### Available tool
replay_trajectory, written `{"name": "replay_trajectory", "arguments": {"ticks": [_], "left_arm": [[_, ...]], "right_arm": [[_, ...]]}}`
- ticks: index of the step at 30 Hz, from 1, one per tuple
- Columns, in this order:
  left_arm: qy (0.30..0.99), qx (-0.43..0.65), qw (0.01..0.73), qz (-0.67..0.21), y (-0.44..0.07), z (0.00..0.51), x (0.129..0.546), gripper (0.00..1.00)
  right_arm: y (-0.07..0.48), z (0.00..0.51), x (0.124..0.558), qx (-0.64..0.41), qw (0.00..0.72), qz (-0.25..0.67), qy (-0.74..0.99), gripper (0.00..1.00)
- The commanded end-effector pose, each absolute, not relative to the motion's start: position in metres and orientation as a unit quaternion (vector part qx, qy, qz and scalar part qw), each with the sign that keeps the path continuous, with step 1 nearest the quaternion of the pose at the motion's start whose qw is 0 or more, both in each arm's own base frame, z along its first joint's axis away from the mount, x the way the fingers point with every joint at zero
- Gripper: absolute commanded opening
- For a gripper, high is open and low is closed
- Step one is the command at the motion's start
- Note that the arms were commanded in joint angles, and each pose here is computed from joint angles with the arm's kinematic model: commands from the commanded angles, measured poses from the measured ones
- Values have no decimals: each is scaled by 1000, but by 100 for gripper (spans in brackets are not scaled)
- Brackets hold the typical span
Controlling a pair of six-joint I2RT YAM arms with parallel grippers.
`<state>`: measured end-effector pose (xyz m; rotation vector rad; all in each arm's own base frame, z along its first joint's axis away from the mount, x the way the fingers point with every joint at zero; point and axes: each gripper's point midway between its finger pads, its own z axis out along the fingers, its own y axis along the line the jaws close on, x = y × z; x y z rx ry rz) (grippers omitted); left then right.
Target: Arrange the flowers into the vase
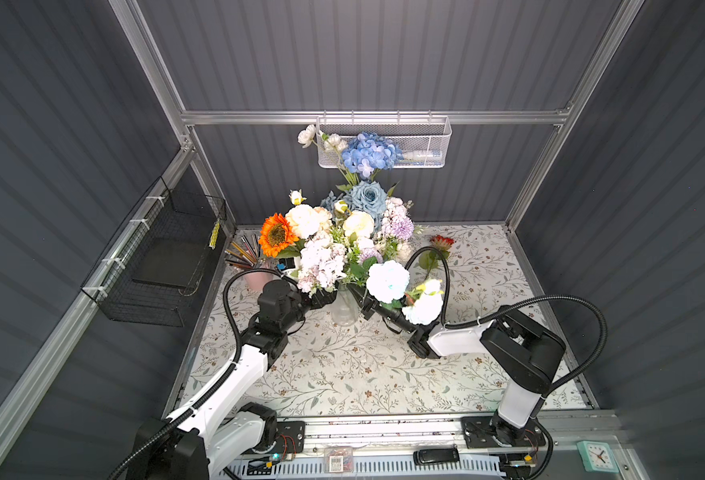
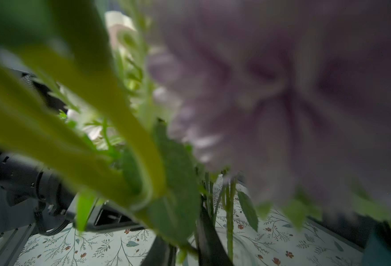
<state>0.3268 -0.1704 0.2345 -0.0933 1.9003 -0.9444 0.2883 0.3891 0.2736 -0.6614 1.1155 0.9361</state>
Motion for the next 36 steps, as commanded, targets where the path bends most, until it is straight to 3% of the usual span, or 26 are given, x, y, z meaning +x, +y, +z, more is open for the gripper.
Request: {"name": "replay_trajectory", "arguments": {"ticks": [1,5,13,18,31,36], "left_arm": [[772,-31,500,-392,-171,247,327,100],[771,-29,500,-393,-171,248,327,100],[771,-31,501,-392,-171,245,327,100],[769,-32,500,-397,-172,243,328,100],[772,-31,503,-389,-169,243,325,100],[771,-30,504,-389,-170,244,327,100]], "right_arm": [[381,284,290,-278,710,419,493,17],[380,285,293,-282,702,408,511,4],[380,263,309,-350,610,301,644,3],[379,241,318,-369,578,255,682,5],[383,214,322,-378,541,244,710,14],[376,209,318,-379,533,236,719,25]]}}
